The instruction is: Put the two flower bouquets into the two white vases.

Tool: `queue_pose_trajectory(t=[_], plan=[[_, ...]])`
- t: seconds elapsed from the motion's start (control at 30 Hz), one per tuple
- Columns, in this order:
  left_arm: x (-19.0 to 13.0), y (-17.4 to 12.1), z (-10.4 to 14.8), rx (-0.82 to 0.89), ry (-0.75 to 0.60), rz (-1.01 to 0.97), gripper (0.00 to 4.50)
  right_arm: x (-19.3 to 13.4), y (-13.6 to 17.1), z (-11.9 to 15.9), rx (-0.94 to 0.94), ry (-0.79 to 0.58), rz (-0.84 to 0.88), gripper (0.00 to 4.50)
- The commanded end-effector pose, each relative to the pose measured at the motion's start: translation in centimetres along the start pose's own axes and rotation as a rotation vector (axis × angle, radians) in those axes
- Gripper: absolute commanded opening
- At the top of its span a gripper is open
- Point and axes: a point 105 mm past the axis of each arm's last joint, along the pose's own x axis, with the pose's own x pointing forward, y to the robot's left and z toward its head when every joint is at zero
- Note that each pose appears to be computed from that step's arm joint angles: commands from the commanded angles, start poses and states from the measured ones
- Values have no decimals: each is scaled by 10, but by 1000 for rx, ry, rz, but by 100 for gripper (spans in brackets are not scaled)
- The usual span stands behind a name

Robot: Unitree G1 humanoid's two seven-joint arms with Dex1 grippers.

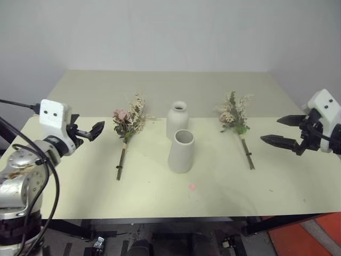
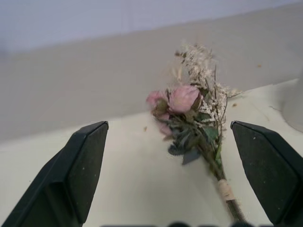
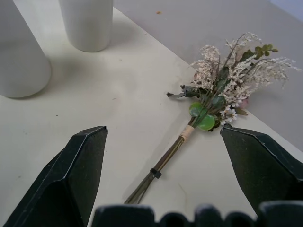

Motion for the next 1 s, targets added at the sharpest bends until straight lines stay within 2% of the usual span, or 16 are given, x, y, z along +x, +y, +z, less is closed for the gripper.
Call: queue_pose_trajectory(t=[0.03, 0.1, 0.2, 0.5, 0.67, 0.73, 0.83, 0.9, 0.93, 1.0], plan=[[16, -23, -2, -32, 114, 6, 450, -2, -9, 22, -50, -36, -33, 448], [24, -36, -13, -93, 190, -30, 450, 0, -4, 30, -74, -50, 14, 448], [33, -48, -34, -78, 297, -39, 450, 7, 3, 42, -115, -67, 89, 448], [56, -49, -57, -52, 436, -4, 450, 27, 14, 77, -244, -120, 168, 448], [69, -48, -60, -124, 486, -20, 450, 22, 20, 80, -254, -137, 181, 448], [73, -50, -63, -114, 515, -42, 450, 22, 18, 74, -235, -132, 165, 448], [78, -53, -61, -186, 534, -80, 450, 23, 16, 64, -222, -108, 139, 448], [80, -54, -61, -273, 561, -111, 411, 23, 16, 61, -202, -115, 127, 450], [80, -54, -60, -263, 575, -115, 394, 22, 15, 59, -193, -116, 118, 450], [79, -56, -59, -256, 601, -134, 330, 21, 15, 54, -176, -116, 98, 450]])
